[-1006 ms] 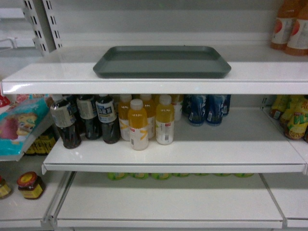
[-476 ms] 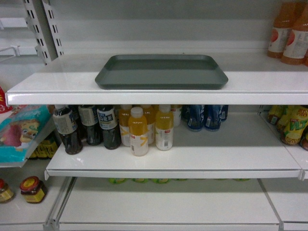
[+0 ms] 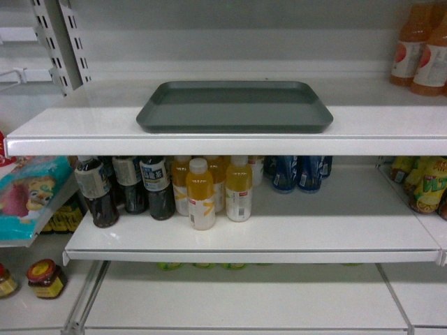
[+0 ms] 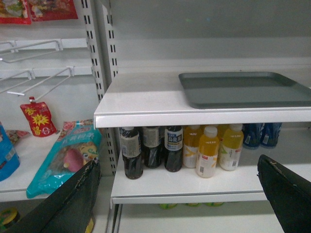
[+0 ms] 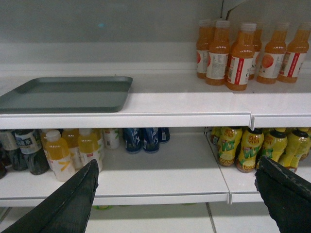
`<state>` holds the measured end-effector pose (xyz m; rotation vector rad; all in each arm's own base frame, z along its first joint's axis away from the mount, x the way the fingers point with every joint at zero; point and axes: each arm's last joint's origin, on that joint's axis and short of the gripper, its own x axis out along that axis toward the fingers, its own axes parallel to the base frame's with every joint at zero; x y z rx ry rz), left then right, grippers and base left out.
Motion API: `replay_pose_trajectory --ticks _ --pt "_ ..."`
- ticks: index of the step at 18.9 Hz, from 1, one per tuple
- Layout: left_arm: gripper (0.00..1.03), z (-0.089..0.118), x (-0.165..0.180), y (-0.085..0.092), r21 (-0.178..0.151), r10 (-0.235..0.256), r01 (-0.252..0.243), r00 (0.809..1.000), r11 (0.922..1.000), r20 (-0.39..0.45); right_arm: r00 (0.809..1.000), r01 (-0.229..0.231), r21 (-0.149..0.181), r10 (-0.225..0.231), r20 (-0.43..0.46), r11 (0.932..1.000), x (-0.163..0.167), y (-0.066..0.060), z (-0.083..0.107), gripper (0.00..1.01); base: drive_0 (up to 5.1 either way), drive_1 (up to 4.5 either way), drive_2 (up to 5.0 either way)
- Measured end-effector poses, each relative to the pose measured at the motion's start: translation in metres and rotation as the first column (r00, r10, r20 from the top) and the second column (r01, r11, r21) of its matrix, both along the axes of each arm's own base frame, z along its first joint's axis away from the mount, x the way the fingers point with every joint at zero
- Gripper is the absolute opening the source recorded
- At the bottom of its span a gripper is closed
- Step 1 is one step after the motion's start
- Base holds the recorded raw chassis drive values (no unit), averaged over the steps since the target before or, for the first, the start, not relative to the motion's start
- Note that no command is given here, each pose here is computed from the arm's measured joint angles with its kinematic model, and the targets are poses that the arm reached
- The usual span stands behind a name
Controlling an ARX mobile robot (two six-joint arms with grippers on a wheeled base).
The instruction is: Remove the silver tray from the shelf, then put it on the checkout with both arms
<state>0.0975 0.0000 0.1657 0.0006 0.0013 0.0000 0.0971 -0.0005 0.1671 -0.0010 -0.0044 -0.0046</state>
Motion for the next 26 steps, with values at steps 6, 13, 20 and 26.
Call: replay_pose_trajectory --ticks 6,13,20,26 --pt "0.98 -0.0001 0.0000 0.0000 0.000 0.000 0.000 1.000 1.0000 -0.001 1.000 0.000 0.000 0.000 0.001 1.0000 0.0000 0.0000 0.0001 0.98 0.0 4.27 -4.3" --pt "0.98 0.0003 0.0000 0.0000 0.000 0.000 0.000 1.000 1.0000 0.003 1.000 0.000 0.000 0.000 -0.001 1.0000 0.0000 0.0000 -0.0001 0.98 0.0 4.29 -4.3" --pt "0.98 0.0005 0.0000 0.0000 0.000 0.000 0.000 1.000 1.0000 0.005 1.000 0.000 0.000 0.000 0.010 1.0000 0.0000 0.0000 0.0010 0.98 0.0 4.31 -4.3" --pt "0.98 0.0001 0.0000 0.0000 0.000 0.000 0.000 1.000 1.0000 0.001 1.000 0.000 0.000 0.000 0.001 1.0000 0.0000 0.0000 0.0001 0.98 0.0 4.31 -4.3"
